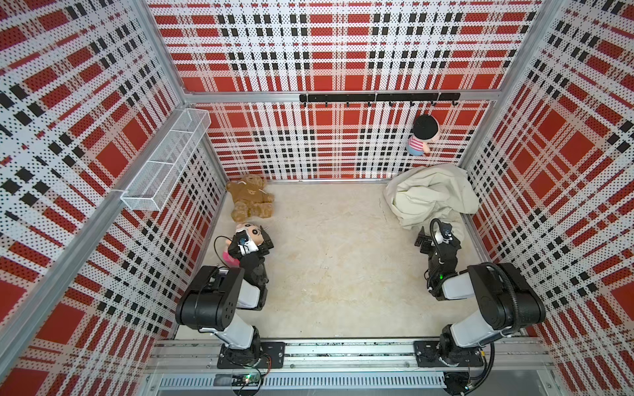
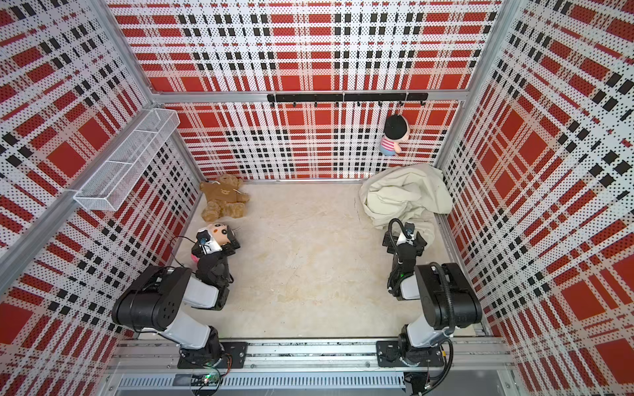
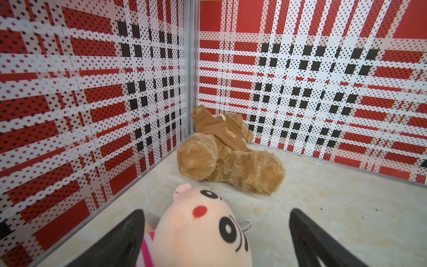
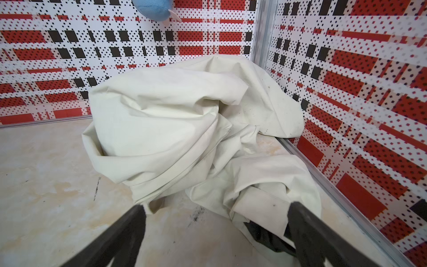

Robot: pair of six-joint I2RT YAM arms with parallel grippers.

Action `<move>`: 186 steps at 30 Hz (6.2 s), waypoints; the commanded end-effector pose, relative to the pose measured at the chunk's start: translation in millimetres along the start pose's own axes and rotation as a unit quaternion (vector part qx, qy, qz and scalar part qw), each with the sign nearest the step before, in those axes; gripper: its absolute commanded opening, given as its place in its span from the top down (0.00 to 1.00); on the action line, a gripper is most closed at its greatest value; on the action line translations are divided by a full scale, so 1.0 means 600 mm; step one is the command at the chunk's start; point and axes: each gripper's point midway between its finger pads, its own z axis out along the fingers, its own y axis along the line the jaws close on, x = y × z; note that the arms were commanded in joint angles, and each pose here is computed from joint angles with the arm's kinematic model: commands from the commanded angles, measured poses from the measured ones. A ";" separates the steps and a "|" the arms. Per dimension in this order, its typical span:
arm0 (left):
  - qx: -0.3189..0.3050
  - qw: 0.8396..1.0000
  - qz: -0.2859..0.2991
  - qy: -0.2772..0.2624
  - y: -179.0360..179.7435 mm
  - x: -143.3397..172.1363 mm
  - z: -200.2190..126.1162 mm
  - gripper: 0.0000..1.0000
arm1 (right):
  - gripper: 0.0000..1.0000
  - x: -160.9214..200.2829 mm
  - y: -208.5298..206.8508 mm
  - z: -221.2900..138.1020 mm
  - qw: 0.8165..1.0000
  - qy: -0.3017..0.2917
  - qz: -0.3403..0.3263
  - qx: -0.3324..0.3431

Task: Unzip the jacket
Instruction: Flatten out the jacket at the center of the board.

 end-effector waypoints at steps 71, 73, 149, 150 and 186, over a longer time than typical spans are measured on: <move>0.280 0.949 0.036 0.139 -0.333 -0.123 -0.073 0.02 | 0.01 -0.045 0.172 0.205 0.930 0.336 -0.003 -0.151; 0.296 0.943 0.054 0.144 -0.352 -0.110 -0.085 0.02 | 0.00 -0.027 0.160 0.200 0.927 0.349 -0.012 -0.134; 0.358 0.921 0.130 -0.082 -0.458 -0.198 -0.181 0.08 | 1.00 -0.521 0.446 -0.279 0.814 0.207 0.018 -0.542; 0.344 0.926 0.131 -0.087 -0.456 -0.201 -0.174 0.11 | 1.00 -0.524 0.448 -0.287 0.809 0.206 0.023 -0.549; 0.395 0.918 0.017 0.043 -0.459 -0.435 -0.105 1.00 | 0.00 -0.249 0.283 -0.279 0.876 0.050 0.089 -0.471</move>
